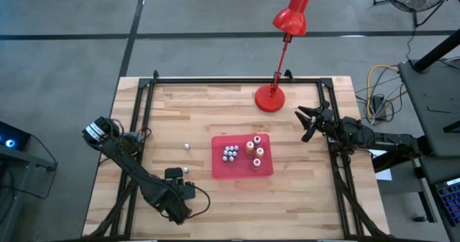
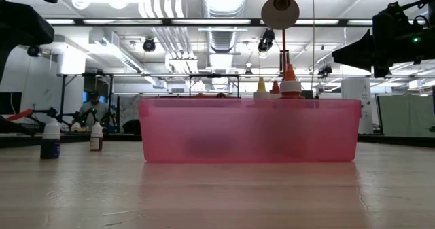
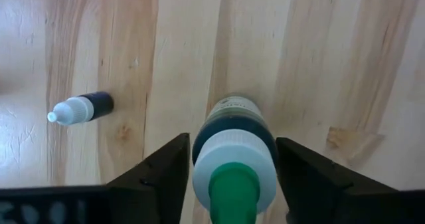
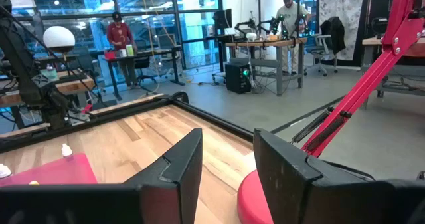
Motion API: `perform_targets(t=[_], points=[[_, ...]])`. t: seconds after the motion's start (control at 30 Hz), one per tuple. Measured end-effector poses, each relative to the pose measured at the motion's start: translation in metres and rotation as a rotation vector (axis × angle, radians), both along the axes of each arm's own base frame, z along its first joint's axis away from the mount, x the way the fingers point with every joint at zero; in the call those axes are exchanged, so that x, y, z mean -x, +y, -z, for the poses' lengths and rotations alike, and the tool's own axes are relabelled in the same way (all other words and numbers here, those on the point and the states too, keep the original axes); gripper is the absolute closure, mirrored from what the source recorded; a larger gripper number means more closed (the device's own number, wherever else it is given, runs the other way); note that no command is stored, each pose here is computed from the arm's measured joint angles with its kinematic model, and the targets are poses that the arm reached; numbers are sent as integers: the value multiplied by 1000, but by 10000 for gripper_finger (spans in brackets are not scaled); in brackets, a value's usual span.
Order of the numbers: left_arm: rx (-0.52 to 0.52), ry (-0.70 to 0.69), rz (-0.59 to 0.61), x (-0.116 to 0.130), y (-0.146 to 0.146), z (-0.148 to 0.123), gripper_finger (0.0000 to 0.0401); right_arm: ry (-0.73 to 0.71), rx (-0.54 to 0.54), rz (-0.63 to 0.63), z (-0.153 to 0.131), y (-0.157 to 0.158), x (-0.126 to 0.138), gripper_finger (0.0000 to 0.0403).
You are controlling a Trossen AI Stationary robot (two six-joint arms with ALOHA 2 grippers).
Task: Pick & Place food coloring
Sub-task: Put the large green food coloring bottle into the red bin
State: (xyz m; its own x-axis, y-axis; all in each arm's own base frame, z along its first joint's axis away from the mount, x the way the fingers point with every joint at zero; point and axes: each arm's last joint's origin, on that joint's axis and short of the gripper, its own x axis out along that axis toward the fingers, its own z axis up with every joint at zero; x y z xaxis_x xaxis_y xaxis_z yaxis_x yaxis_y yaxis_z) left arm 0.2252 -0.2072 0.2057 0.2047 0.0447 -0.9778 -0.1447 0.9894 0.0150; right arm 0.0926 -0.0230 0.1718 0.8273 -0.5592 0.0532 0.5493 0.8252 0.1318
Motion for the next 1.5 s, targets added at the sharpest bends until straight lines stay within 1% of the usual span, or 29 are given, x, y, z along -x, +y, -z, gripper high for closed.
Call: perform_targets(t=[0.37, 0.57, 0.77, 0.9, 1.17, 1.33, 1.5], points=[[1, -4, -1, 0, 0, 0, 265, 0, 0, 0, 0, 0, 0, 275], [3, -6, -4, -2, 0, -2, 270, 0, 0, 0, 0, 0, 0, 275], [8, -14, -4, -5, 0, -13, 271, 0, 0, 0, 0, 0, 0, 275], [8, -18, 14, -9, -1, -27, 272, 0, 0, 0, 0, 0, 0, 275], [14, -39, 17, -25, 10, -70, 272, 0, 0, 0, 0, 0, 0, 275], [34, -92, 14, -42, 26, -95, 272, 0, 0, 0, 0, 0, 0, 275], [51, -155, -23, -62, 50, -116, 272, 0, 0, 0, 0, 0, 0, 275]])
